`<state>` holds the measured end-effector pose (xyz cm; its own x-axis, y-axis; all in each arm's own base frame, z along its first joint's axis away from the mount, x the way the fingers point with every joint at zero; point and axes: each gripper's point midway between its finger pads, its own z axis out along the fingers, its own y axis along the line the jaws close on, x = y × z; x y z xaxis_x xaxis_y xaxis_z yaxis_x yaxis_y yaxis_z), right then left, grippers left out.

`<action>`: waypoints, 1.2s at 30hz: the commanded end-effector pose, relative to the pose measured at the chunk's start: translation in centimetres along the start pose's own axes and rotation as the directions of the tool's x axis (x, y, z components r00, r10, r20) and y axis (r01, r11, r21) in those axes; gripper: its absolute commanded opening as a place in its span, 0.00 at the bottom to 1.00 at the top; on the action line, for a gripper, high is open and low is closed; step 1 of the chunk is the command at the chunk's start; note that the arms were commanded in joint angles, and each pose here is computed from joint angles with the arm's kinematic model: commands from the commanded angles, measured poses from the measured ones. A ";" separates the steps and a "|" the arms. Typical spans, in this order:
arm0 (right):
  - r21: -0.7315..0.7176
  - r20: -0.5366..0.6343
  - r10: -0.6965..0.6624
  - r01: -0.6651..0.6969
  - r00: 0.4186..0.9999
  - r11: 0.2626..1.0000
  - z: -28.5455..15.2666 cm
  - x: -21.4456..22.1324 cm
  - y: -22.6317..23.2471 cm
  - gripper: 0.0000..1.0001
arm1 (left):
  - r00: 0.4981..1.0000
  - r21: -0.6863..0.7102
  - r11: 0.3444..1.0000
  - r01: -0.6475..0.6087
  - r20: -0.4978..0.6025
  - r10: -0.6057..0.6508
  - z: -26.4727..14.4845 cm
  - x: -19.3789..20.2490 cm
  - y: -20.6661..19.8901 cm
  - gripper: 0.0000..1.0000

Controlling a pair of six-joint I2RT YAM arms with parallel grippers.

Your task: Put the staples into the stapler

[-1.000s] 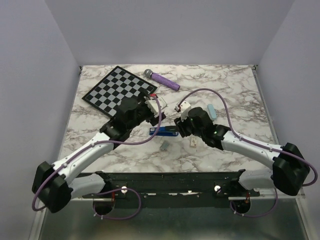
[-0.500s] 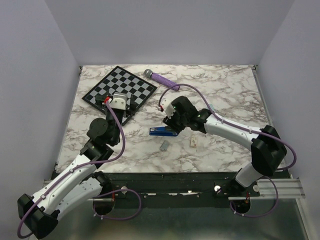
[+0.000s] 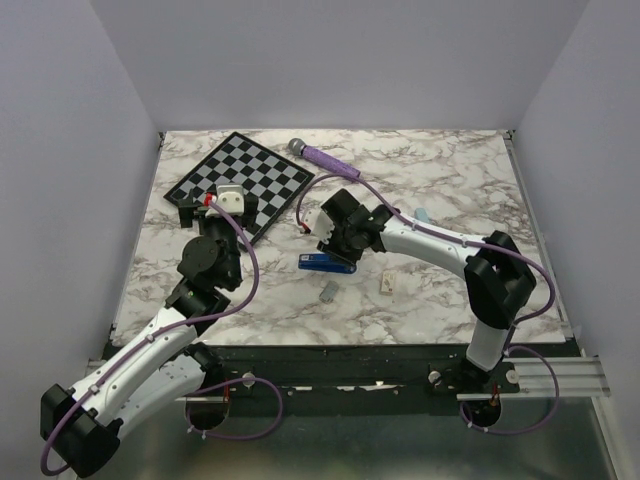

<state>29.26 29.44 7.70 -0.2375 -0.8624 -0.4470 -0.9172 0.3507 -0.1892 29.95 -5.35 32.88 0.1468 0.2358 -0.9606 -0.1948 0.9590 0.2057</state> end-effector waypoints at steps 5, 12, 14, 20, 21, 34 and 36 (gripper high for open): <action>-0.058 -0.125 -0.035 0.028 0.992 0.998 2.1 2.9 1.6 0.14 | 0.999 -0.035 0.999 0.030 0.019 -0.029 -0.1 -0.4 1.0 0.99; -0.072 -0.167 -0.002 -0.010 0.986 0.997 3.1 4.5 2.6 0.14 | 1.000 -0.021 1.000 0.020 0.010 -0.020 0.0 0.0 0.5 0.99; -0.055 -0.137 0.024 -0.032 0.990 0.998 2.2 3.6 2.3 0.17 | 1.000 -0.025 1.000 0.019 0.006 -0.019 0.1 0.1 0.6 0.99; -0.032 0.007 0.090 -0.090 0.996 0.995 -2.0 -0.5 1.4 0.49 | 0.999 -0.048 0.998 0.034 0.014 -0.034 -0.1 0.0 1.1 0.99; -0.028 0.029 0.095 -0.094 0.995 0.995 -2.7 -1.0 1.2 0.53 | 0.999 -0.061 0.997 0.041 0.015 -0.040 -0.1 0.0 1.4 0.99; 0.029 -0.019 0.112 -0.111 0.994 0.993 1.3 -2.5 -0.7 0.72 | 0.998 -0.094 0.994 0.054 0.015 -0.053 -0.1 0.1 2.0 0.99; 0.027 -0.039 0.116 -0.115 0.992 0.993 2.2 -2.4 -0.7 0.70 | 0.998 -0.098 0.993 0.059 0.016 -0.058 -0.1 0.1 2.2 0.99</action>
<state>30.30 31.82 8.13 -0.3282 -0.8212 -0.4668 -0.8874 0.4374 -0.1456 29.81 -4.12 33.01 0.1616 0.2118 -0.9639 -0.2440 0.9550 0.1689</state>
